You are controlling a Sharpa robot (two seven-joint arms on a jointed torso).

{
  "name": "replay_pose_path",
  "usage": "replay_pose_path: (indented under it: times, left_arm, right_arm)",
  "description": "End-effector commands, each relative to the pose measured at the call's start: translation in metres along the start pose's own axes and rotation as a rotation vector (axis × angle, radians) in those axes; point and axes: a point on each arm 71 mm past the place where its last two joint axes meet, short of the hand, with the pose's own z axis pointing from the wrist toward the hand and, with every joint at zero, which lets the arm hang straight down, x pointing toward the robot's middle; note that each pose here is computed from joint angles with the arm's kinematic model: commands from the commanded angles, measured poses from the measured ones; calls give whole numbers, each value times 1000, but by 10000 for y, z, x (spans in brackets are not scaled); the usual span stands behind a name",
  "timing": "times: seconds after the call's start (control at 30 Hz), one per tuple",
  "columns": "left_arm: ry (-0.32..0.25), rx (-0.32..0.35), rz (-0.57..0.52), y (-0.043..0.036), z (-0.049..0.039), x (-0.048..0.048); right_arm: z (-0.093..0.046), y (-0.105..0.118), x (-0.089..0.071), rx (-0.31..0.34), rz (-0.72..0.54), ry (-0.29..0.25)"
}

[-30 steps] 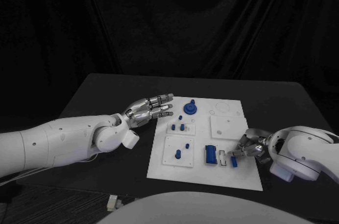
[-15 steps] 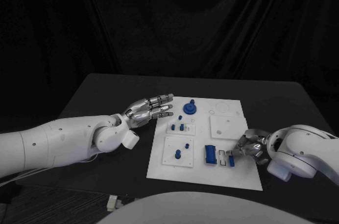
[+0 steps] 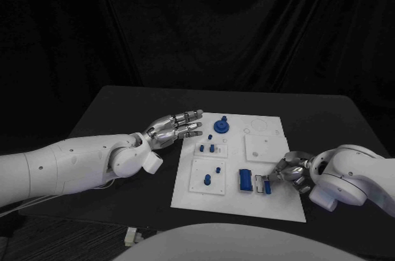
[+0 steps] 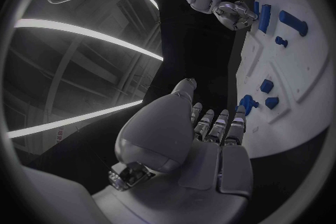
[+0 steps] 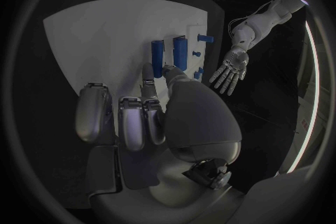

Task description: Assemble the parts on the task board

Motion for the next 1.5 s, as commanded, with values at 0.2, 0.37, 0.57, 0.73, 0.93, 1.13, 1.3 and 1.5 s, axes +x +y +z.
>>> replay_pose_path:
  times: [0.2,0.37,0.57,0.73,0.93,1.13,1.3,1.5]
  left_arm:
    - [14,7,-12,5,7,19]
    - [13,5,-12,10,4,14]
    - [13,4,-13,15,3,13]
    - [13,3,-13,19,1,12]
    - [13,2,-14,22,-1,11]
    - [13,1,-15,24,-2,12]
    - [14,0,-15,26,-2,13]
    - [15,-1,-16,28,-2,14]
  right_arm:
    - [11,12,7,1,33,8]
    - [14,20,8,-1,31,4]
    - [17,32,10,-4,28,-3]
    - [17,42,10,-8,27,-12]
    - [18,54,7,-12,20,-26]
    - [20,64,6,-15,3,-35]
    - [23,72,8,-16,-8,-37]
    - [28,83,17,-17,-17,-34]
